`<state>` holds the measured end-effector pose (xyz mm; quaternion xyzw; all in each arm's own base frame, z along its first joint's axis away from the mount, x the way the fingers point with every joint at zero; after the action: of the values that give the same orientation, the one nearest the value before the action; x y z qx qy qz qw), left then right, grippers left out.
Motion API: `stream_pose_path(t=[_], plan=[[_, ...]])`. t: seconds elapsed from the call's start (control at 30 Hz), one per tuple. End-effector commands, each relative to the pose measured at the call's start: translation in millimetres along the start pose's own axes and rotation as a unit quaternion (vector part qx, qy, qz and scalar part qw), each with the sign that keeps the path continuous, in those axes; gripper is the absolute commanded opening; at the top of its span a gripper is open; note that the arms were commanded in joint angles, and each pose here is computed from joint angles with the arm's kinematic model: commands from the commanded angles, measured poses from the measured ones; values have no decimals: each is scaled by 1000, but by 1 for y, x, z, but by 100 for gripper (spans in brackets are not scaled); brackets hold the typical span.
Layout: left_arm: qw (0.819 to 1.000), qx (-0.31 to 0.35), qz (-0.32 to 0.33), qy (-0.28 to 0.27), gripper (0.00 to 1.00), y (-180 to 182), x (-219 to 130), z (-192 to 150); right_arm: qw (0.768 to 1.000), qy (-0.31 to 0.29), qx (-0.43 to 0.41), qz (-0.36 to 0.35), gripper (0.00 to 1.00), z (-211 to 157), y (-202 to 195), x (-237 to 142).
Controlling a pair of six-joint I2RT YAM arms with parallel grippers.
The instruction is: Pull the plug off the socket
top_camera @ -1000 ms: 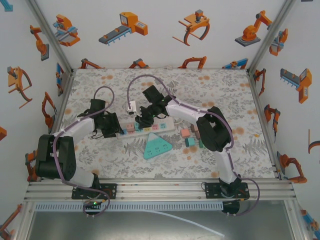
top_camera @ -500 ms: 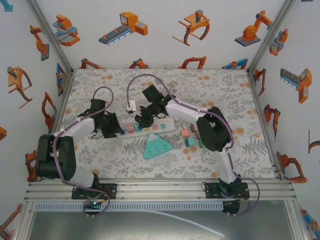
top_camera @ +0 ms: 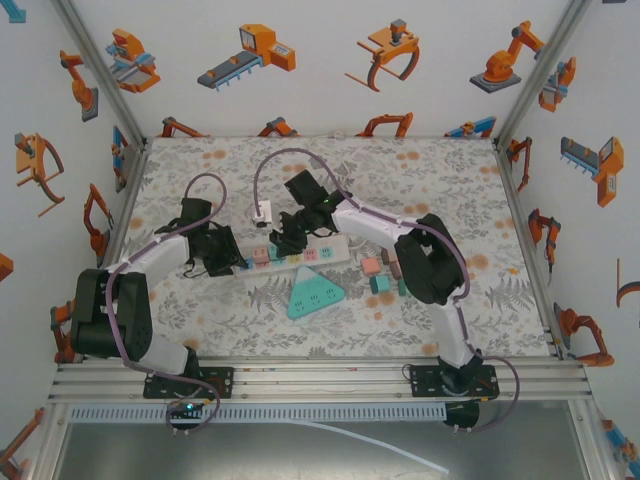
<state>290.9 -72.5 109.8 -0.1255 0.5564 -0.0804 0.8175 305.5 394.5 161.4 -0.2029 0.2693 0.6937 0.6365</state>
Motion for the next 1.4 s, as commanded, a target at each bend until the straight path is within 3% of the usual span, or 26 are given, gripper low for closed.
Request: stream_pose_path(t=[0.0,0.13,0.4,0.57,0.7,0.9,1.0,1.17,1.3,1.37], plan=[[996,-9,70,52,46,21,7,-24,993,-62,-91,-37,9,49,13,-40],[996,-13,67,54,45,20,8,-23,990,-38,-125,-45,8,44,19,-39],[999,-10,48,24,48,11,-5,-10,990,-69,-108,-66,8,65,23,-60],[999,10,10,-36,57,-7,-41,11,982,-160,6,-97,6,94,24,-111],[993,38,-34,-104,63,-26,-85,23,958,-220,121,-139,6,90,29,-159],[960,154,-128,-195,77,-67,-140,17,899,-267,272,-215,5,34,36,-224],[932,216,-171,-234,81,-92,-165,9,848,-295,360,-254,5,-6,32,-254],[888,282,-250,-263,90,-129,-193,-5,741,-336,506,-287,5,-77,13,-288],[860,324,-286,-271,99,-156,-206,-14,683,-362,562,-295,6,-120,-9,-300],[847,340,-308,-267,97,-169,-206,-18,669,-365,577,-296,6,-140,-24,-295]])
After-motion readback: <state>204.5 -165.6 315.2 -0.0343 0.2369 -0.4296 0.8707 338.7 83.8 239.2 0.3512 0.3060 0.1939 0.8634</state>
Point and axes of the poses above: each hand's point on the last joint's axis, 136 mm out from that joint toward the fingers, its own x axis out along the fingers, its own y axis along the line the jaws close on, z = x × y, the point moved 7 cm from there along -x, back along the fingers, and after that the axes turned 11 degrees about x, right-handed, at the moved point
